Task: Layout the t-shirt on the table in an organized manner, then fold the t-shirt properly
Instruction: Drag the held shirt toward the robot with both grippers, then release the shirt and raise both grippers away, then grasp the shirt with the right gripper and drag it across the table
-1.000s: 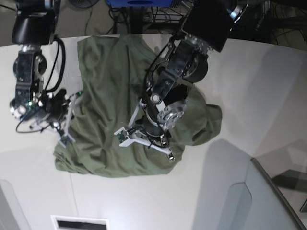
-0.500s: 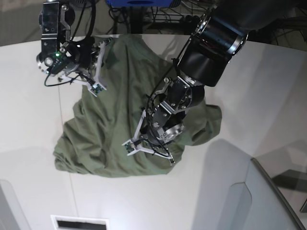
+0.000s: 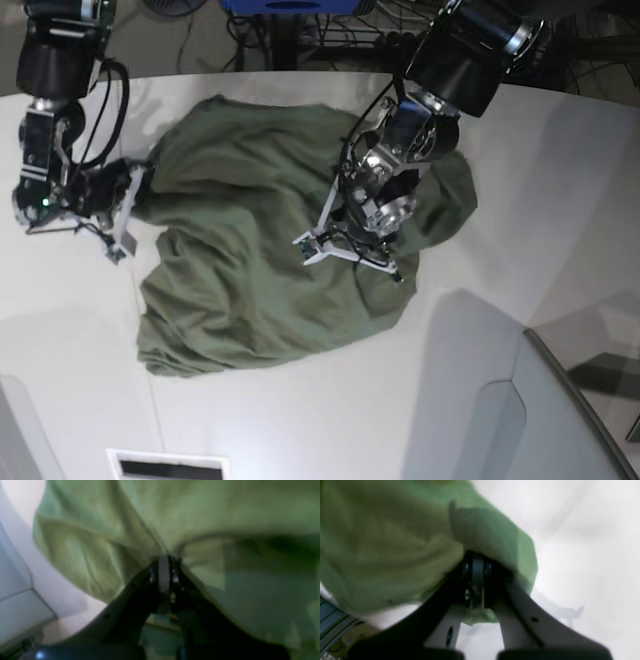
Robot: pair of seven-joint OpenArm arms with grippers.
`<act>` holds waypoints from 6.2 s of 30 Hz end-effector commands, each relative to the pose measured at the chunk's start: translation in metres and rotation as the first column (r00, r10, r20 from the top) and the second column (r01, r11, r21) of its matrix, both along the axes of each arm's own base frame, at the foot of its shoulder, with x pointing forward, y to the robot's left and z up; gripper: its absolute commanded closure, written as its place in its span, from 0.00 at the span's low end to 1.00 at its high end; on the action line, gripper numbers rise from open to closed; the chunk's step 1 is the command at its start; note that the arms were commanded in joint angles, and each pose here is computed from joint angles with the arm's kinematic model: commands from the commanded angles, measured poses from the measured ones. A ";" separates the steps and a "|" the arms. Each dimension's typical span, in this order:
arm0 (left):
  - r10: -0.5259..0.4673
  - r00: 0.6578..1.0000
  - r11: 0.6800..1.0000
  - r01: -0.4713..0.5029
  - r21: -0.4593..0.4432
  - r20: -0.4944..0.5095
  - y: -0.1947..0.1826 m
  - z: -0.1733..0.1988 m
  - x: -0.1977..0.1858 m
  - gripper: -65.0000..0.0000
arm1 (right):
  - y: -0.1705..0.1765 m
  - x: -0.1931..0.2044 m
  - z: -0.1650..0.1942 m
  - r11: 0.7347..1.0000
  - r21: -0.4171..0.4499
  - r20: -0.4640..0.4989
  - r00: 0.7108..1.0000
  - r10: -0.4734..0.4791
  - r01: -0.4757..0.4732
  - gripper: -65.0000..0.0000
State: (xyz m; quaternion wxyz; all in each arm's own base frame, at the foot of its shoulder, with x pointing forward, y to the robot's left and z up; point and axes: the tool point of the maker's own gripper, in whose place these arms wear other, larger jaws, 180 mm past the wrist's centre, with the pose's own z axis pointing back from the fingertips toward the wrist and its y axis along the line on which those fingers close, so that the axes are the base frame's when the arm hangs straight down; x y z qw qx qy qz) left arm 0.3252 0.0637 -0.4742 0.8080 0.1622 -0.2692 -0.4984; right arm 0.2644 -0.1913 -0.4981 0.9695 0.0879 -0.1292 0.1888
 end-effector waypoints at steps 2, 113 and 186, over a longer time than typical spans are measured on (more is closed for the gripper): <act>0.003 0.999 1.000 -0.003 -0.015 0.033 -0.006 0.014 -0.005 1.00 | -0.020 0.022 0.003 0.998 -0.053 -0.001 1.000 -0.024 0.024 1.00; 0.386 0.921 0.737 -0.348 -0.579 -0.063 0.104 0.055 -0.146 1.00 | 0.051 -0.103 0.025 0.929 0.209 -0.034 0.951 -0.306 0.306 0.23; -0.044 0.985 0.638 -0.100 -0.763 -0.166 -0.090 0.025 -0.146 0.80 | -0.020 0.088 0.190 0.939 0.102 0.378 0.861 -0.341 0.328 1.00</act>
